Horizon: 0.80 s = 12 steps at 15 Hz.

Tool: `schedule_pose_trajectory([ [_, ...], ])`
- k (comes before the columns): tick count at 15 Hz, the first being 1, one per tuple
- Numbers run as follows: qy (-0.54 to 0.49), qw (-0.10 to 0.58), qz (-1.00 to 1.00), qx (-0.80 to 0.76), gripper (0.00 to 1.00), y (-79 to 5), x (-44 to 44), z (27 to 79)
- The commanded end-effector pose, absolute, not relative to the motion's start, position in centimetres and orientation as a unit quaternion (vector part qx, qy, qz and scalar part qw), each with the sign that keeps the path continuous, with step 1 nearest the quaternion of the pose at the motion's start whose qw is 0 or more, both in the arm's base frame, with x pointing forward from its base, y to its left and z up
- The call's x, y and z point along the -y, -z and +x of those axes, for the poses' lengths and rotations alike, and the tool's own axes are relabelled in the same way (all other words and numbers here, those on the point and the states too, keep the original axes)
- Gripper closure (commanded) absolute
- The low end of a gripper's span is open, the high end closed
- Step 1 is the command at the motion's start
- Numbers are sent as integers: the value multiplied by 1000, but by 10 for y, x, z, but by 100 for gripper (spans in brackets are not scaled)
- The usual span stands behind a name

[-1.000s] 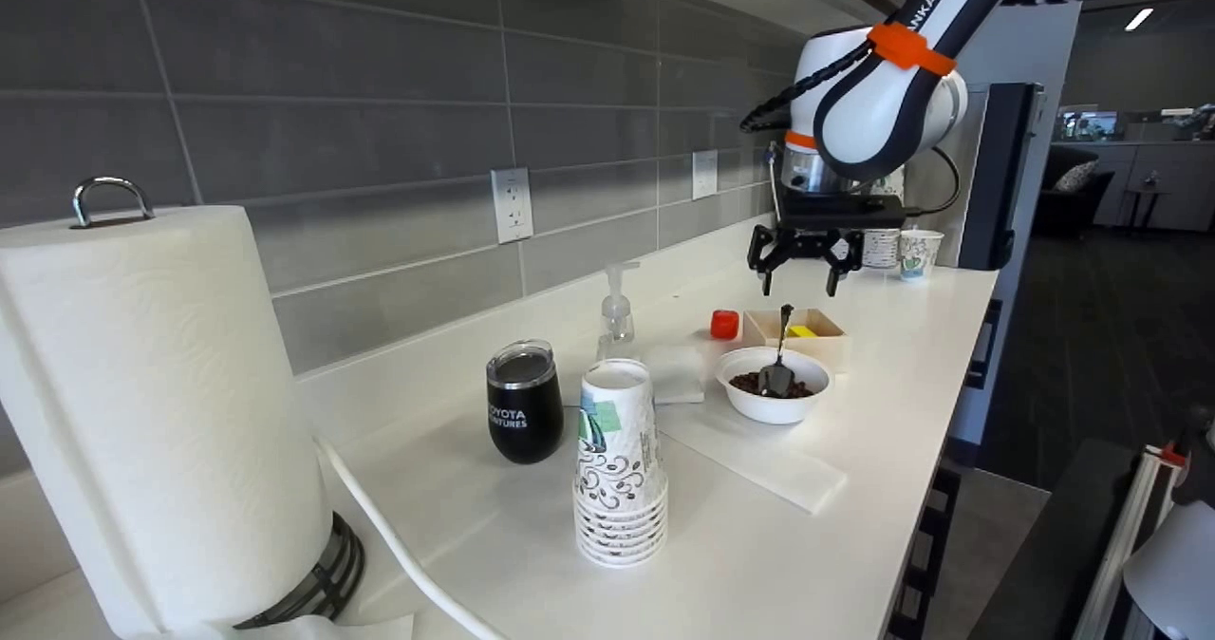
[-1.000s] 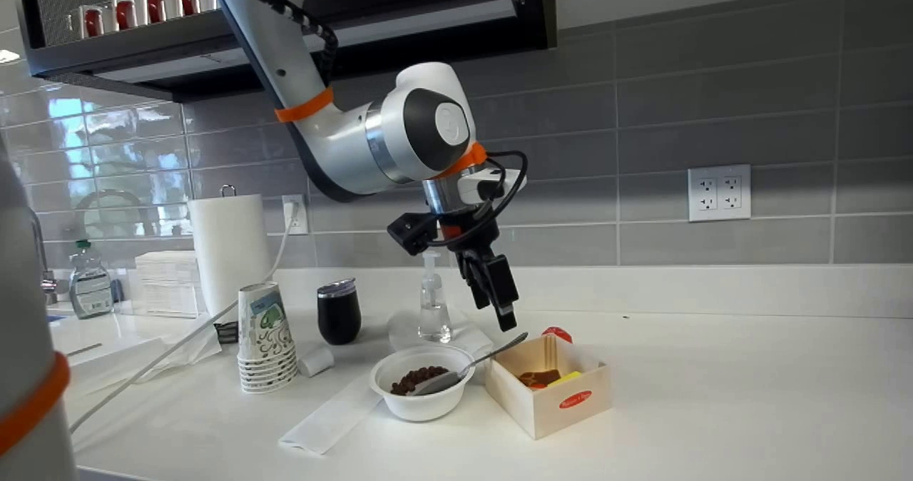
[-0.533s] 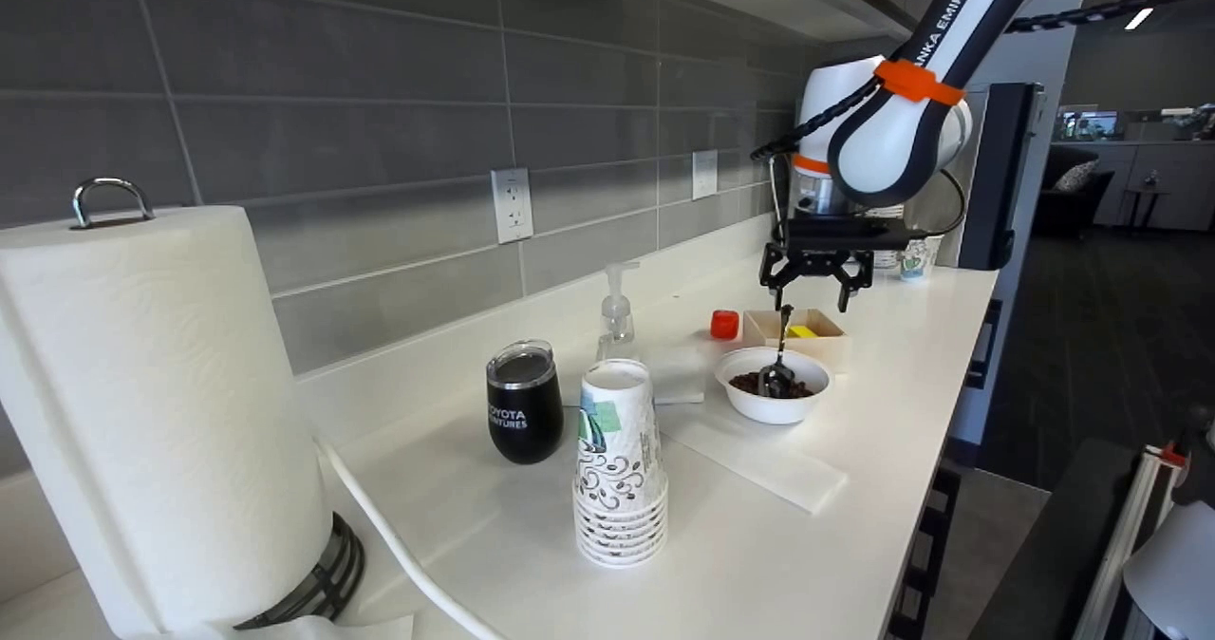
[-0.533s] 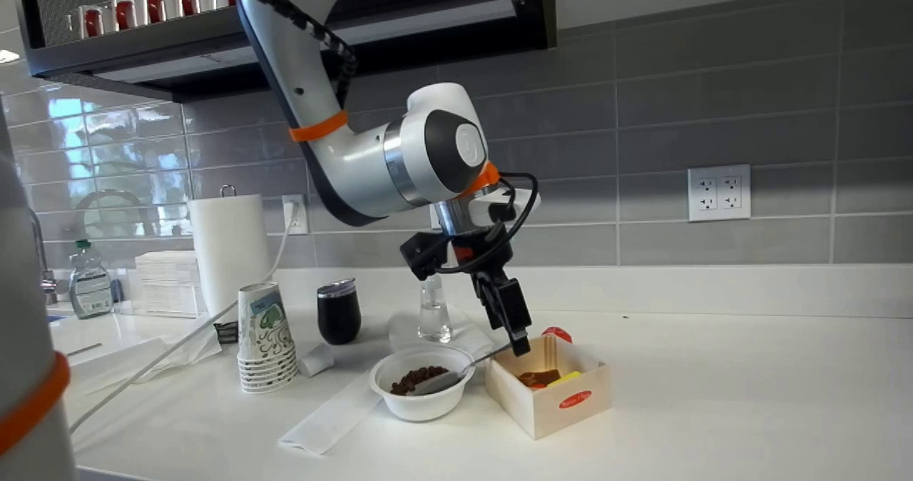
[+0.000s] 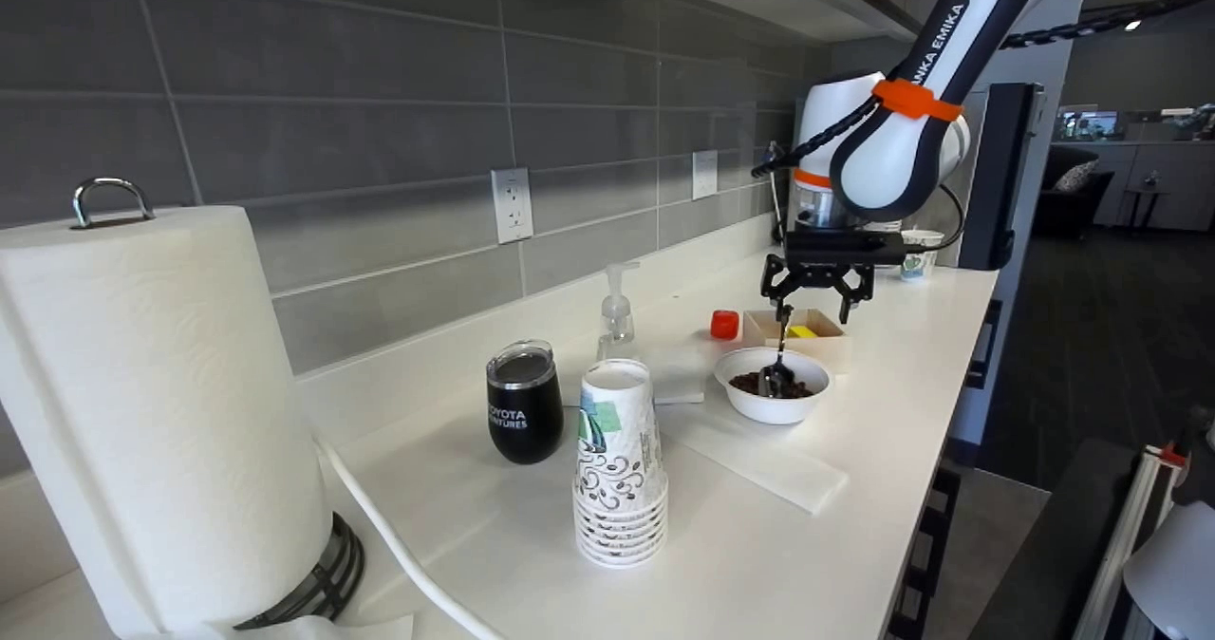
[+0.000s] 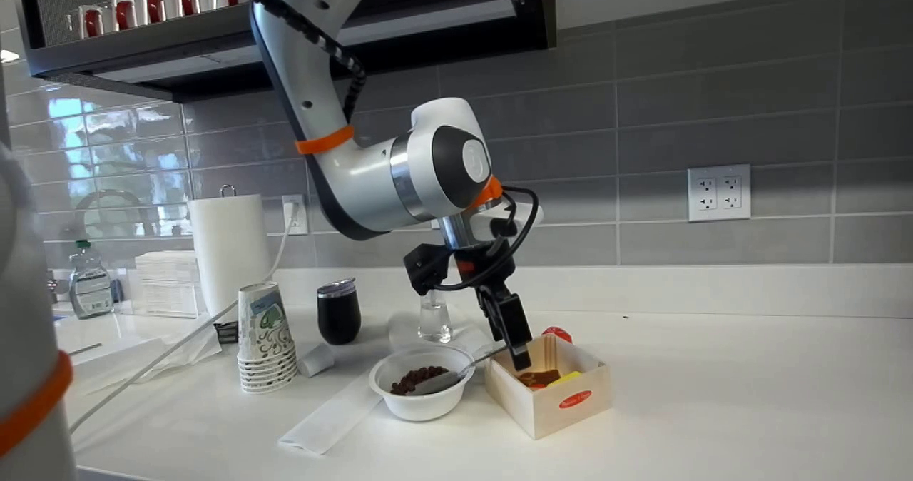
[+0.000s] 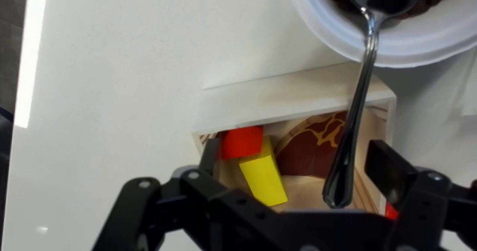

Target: Use the spoon to stir the beans in the bowl

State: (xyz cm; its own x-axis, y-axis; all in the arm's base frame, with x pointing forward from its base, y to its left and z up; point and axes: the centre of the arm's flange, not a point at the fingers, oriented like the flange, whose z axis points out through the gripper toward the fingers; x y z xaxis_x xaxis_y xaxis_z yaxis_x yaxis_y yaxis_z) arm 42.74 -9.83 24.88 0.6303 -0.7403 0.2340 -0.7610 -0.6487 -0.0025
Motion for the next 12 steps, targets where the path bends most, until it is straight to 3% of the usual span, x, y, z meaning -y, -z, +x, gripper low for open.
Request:
schedule_pose_trajectory([
  [1,-124,48,897,422,0,-242,94,438],
  [9,-133,47,894,425,0,-235,92,456],
  [10,-134,46,894,425,25,-234,92,458],
  [11,-135,46,894,426,26,-233,92,458],
  [12,-135,46,893,426,34,-230,92,457],
])
